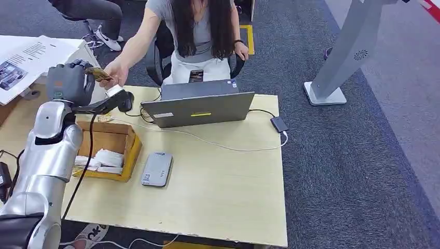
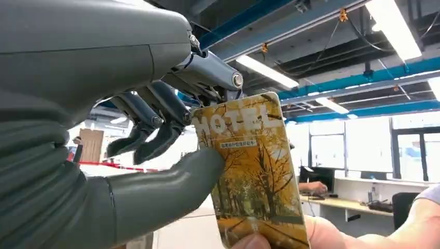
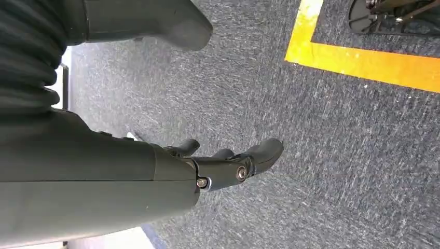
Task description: Pass the card to the sensor for recognition and then transmit it.
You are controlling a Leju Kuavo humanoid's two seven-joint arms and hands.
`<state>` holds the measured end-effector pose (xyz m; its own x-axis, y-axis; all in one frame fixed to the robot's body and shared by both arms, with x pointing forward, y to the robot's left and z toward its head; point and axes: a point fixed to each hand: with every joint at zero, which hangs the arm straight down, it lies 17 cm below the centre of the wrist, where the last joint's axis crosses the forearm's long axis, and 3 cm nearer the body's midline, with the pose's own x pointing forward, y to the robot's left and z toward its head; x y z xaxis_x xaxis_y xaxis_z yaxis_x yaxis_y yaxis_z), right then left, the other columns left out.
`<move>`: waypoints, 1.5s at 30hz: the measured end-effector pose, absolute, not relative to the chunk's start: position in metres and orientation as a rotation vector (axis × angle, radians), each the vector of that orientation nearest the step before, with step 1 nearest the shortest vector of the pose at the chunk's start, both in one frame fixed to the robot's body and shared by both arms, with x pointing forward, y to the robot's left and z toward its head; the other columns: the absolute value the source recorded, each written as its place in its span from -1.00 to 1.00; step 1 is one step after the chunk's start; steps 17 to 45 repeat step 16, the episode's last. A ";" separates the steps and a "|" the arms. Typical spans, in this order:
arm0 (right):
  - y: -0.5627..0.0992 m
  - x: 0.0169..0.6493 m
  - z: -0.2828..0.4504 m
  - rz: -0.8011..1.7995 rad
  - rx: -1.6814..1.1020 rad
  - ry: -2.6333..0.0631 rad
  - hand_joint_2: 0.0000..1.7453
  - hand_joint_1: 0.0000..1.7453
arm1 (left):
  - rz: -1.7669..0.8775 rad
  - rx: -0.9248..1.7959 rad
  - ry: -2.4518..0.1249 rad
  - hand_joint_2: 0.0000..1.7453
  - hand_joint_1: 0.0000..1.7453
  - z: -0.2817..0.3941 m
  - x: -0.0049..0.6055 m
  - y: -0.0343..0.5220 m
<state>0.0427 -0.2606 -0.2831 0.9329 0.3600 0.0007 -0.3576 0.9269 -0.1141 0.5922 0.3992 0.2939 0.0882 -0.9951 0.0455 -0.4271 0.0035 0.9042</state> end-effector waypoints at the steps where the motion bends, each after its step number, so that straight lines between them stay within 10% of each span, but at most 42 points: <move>1: -0.261 0.043 -0.283 0.368 -0.113 -0.022 1.00 -1.00 | -0.875 1.548 -1.454 1.00 -1.00 0.293 0.592 0.400; 45: -0.261 0.043 -0.283 0.368 -0.113 -0.023 1.00 -1.00 | -0.876 1.557 -1.468 1.00 -1.00 0.282 0.586 0.399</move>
